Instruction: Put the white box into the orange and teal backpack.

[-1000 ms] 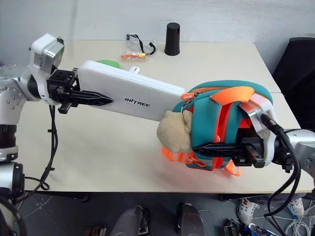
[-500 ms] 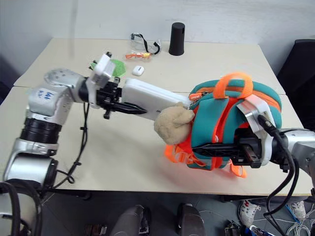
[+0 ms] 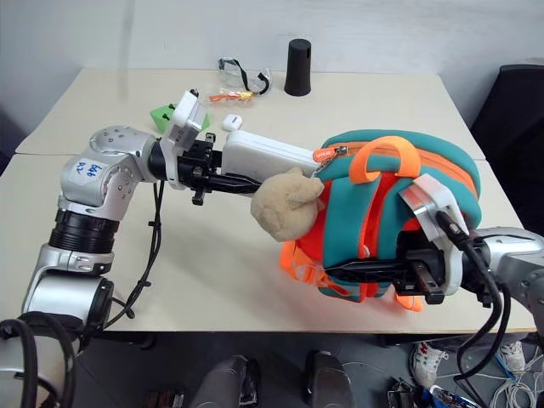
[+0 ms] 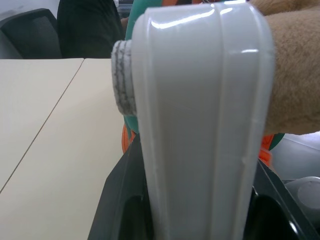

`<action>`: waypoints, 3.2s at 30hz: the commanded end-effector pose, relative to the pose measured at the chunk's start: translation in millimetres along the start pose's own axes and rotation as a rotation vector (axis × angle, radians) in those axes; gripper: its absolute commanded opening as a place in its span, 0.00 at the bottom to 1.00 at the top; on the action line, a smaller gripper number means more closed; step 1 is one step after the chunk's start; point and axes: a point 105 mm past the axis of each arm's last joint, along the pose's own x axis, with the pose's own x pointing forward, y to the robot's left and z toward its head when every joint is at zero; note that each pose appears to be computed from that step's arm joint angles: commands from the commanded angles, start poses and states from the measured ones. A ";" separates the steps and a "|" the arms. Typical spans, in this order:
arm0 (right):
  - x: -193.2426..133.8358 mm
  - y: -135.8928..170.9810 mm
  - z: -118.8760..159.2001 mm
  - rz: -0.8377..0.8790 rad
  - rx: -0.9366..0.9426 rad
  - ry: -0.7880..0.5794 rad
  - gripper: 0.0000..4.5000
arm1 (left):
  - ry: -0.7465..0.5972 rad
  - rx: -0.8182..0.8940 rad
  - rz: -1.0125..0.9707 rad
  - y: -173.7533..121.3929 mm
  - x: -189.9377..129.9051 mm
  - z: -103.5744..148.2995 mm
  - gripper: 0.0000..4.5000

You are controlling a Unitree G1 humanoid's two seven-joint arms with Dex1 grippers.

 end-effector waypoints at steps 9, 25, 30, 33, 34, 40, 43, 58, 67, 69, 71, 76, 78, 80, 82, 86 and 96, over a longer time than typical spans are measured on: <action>13.9 6.1 0.2 0.038 -0.048 -0.008 0.00 | -0.048 -0.025 -0.060 -6.9 82.0 -14.4 0.30; 15.9 -10.8 -6.6 -0.084 -0.069 -0.059 0.00 | -0.033 -0.004 -0.129 -18.1 44.8 4.2 0.99; 19.3 -22.5 -10.6 -0.148 -0.089 -0.072 0.00 | -0.039 0.041 -0.127 -26.6 12.3 23.6 0.99; 20.4 -30.2 -11.7 -0.193 -0.105 -0.086 0.00 | -0.071 -0.012 -0.169 -38.4 -14.6 46.9 0.99; 20.7 -30.8 -12.0 -0.197 -0.106 -0.087 0.00 | -0.079 -0.028 -0.184 -42.3 -18.3 51.9 0.99; 23.0 -29.7 -14.8 -0.197 -0.102 -0.093 0.00 | -0.053 -0.026 -0.243 -61.5 -19.2 64.6 0.99; 23.0 -28.7 -13.8 -0.198 -0.102 -0.098 0.00 | -0.028 -0.016 -0.237 -62.4 -9.5 59.9 0.99; 19.7 -16.1 -17.3 -0.178 -0.058 -0.111 0.00 | 0.074 0.299 0.125 -5.5 -7.3 34.7 0.99; 20.6 -14.6 -15.7 -0.177 -0.058 -0.120 0.00 | 0.100 0.269 0.102 -3.8 14.3 15.8 0.99; 20.1 -13.5 -15.8 -0.176 -0.057 -0.122 0.00 | 0.114 0.254 0.098 -2.5 18.3 9.4 0.99; 20.1 -12.6 -16.6 -0.175 -0.056 -0.122 0.00 | 0.124 0.240 0.089 -2.5 20.0 4.4 0.90; 19.8 -11.4 -16.6 -0.178 -0.055 -0.131 0.00 | 0.151 0.248 0.123 9.4 11.5 4.0 0.57; 18.4 -12.4 -17.1 -0.190 -0.053 -0.137 0.00 | 0.154 0.263 0.148 17.6 1.8 12.9 0.44; 16.9 -13.6 -17.9 -0.205 -0.048 -0.146 0.00 | 0.144 0.276 0.162 23.2 -6.2 24.5 0.32; 16.3 -14.7 -19.2 -0.220 -0.042 -0.157 0.00 | 0.125 0.297 0.183 29.3 -13.4 39.3 0.23; 16.3 -18.6 -24.2 -0.264 -0.041 -0.176 0.00 | 0.079 0.328 0.213 36.9 -22.8 68.1 0.19; 9.5 -34.2 -15.0 -0.406 -0.069 -0.294 0.00 | 0.376 0.348 0.138 21.4 -54.7 14.4 0.19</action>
